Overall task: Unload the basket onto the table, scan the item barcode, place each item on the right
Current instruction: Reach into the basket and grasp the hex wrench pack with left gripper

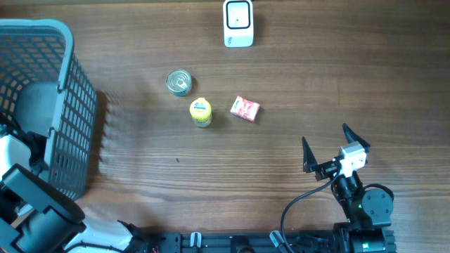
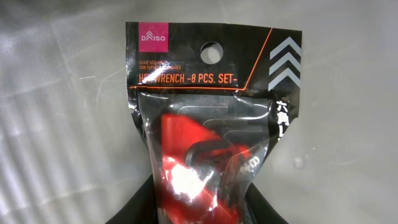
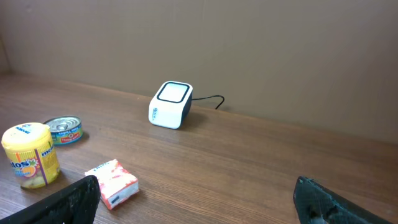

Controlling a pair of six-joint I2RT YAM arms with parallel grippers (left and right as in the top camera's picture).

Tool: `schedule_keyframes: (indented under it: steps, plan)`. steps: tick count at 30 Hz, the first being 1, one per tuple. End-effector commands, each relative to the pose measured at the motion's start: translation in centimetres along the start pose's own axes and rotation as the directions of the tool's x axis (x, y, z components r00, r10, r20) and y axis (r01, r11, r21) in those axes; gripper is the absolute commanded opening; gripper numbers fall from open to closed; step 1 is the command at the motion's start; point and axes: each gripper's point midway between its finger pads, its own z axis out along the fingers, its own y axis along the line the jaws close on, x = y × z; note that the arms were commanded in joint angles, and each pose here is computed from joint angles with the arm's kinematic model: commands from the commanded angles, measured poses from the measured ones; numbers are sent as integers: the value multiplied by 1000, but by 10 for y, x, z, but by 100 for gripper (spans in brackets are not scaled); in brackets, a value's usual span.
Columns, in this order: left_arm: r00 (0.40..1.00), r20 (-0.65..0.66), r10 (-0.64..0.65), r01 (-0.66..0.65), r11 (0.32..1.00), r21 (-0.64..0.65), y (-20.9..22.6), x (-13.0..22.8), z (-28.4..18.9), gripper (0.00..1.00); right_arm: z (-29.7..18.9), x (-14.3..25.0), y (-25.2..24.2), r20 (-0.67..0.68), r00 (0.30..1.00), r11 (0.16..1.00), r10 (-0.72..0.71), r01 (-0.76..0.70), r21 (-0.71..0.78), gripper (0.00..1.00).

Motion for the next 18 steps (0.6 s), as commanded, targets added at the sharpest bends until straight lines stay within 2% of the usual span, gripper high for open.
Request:
schedule_keyframes:
  steps: [1, 5, 8, 12, 18]
  plan:
    - [999, 33, -35, 33, 999, 42, -7, -14, -15, 27, 0, 0, -1, 2, 1000, 1000, 10, -10, 8, 100]
    - [993, 106, -47, 37, 995, 89, -14, -35, -45, 27, 0, 0, -1, 2, 1000, 1000, 10, -10, 8, 100]
    - [980, 187, -64, 39, 991, 131, -18, -52, -76, 23, 0, 0, -1, 2, 1000, 1000, 10, -10, 8, 100]
    - [965, 249, -81, 20, 971, 238, -32, -63, -114, 23, 0, 0, -1, 2, 1000, 1000, 10, -10, 8, 100]
    - [946, 305, -111, -62, 861, 505, -68, -63, -184, 23, 0, 0, -1, 2, 1000, 1000, 10, -10, 8, 100]
